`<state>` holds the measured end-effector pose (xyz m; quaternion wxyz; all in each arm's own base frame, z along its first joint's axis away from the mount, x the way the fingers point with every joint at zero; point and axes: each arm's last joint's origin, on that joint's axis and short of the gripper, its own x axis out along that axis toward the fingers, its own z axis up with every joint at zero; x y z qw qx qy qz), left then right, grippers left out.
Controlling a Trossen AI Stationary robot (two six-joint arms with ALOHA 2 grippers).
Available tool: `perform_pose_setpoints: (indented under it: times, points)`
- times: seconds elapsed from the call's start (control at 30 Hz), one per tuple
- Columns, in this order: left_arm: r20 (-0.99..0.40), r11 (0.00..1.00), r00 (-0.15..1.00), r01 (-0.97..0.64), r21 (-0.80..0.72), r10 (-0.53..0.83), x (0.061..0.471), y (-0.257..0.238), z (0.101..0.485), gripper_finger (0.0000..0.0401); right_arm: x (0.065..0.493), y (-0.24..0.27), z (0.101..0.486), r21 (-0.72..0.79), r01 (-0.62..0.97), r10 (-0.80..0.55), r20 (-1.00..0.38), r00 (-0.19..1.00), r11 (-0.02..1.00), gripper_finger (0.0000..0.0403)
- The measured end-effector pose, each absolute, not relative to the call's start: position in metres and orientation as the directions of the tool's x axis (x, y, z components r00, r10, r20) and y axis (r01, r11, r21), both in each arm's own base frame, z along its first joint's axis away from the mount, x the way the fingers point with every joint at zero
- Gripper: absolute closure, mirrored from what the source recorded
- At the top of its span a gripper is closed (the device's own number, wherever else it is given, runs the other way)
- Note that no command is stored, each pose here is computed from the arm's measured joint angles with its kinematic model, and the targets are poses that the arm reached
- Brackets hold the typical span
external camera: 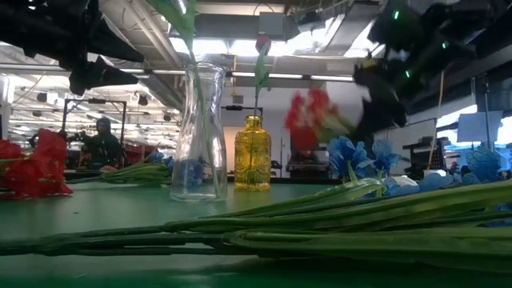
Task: Sort flowers into vase by color
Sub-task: Put the right red flowers into the yellow flower vase
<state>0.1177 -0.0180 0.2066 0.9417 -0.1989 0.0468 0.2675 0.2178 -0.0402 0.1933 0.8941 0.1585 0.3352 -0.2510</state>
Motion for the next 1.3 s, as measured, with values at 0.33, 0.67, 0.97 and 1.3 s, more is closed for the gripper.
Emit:
perform_pose_setpoints:
  times: [0.33, 0.67, 0.97, 1.3]
  points:
    - [-0.196, 0.812, 0.853, -0.521, -0.263, 0.484, 0.118, -0.018, 0.206, 0.0133, 0.240, -0.030, 0.271, 0.185, 0.304, -0.318, 0.047, 0.947, 0.934, 0.0397]
    - [-0.222, 0.838, 0.902, -0.426, -0.340, 0.369, 0.119, -0.021, 0.206, 0.0133, 0.271, -0.014, 0.272, 0.037, 0.226, -0.218, 0.443, 0.870, 0.974, 0.0399]
    - [-0.222, 0.840, 0.905, -0.421, -0.342, 0.363, 0.119, -0.022, 0.206, 0.0133, 0.320, -0.026, 0.263, -0.053, 0.208, -0.149, 0.530, 0.835, 0.977, 0.0400]
    - [-0.230, 0.843, 0.905, -0.418, -0.338, 0.357, 0.119, -0.022, 0.205, 0.0133, 0.343, -0.045, 0.240, -0.028, 0.194, -0.158, 0.475, 0.866, 0.981, 0.0401]
